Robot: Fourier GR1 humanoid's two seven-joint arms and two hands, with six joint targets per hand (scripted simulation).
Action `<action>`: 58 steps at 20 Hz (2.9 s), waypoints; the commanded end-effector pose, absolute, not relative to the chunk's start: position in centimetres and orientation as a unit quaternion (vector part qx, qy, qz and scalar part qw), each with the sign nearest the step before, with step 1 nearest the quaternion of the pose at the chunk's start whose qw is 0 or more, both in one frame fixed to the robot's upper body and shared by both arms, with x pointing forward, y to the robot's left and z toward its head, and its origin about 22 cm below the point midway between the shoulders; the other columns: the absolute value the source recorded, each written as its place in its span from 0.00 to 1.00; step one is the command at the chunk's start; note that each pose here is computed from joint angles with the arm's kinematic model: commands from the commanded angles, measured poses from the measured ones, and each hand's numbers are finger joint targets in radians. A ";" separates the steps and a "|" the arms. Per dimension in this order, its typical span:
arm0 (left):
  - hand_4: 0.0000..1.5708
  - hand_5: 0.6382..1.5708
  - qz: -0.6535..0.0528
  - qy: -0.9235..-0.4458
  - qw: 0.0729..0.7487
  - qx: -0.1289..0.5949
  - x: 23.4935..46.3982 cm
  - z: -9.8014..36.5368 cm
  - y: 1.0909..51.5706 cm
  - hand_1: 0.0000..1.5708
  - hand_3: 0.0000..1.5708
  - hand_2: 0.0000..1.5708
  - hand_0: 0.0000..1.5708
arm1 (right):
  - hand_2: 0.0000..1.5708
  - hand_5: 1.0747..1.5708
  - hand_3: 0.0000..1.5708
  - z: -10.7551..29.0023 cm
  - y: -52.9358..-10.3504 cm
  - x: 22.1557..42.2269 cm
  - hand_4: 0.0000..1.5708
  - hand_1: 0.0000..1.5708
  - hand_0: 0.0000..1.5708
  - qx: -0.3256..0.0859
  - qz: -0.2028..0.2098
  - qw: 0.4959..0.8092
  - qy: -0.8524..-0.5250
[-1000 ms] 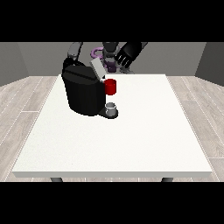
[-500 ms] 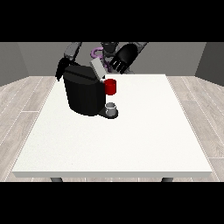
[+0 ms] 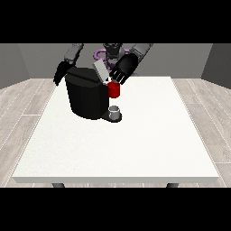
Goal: Insert the coffee pod into the coffee machine and close the lid
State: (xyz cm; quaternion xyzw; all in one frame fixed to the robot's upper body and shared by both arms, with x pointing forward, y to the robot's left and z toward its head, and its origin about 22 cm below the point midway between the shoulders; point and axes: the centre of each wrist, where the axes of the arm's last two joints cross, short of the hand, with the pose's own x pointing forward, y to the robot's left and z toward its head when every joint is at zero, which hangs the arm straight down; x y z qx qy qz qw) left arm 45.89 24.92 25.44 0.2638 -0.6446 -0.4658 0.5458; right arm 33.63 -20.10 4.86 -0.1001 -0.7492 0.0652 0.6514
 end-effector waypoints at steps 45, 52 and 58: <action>0.00 1.00 -0.463 -0.679 0.462 0.333 46.3 26.3 24.9 0.73 0.61 0.73 0.73 | 0.00 1.00 0.00 6.4 -19.3 34.3 0.00 0.00 0.00 -0.110 0.048 0.641 -0.758; 0.00 1.00 -0.444 -0.702 0.431 0.352 46.1 29.7 25.4 0.78 0.62 0.77 0.78 | 0.00 1.00 0.00 8.5 -18.7 35.3 0.05 0.00 0.00 -0.102 0.069 0.612 -0.781; 0.00 1.00 -0.455 -0.695 0.403 0.384 45.3 31.7 28.2 0.69 0.51 0.68 0.69 | 0.00 1.00 0.00 8.4 -20.3 35.2 0.05 0.00 0.00 -0.114 0.063 0.622 -0.772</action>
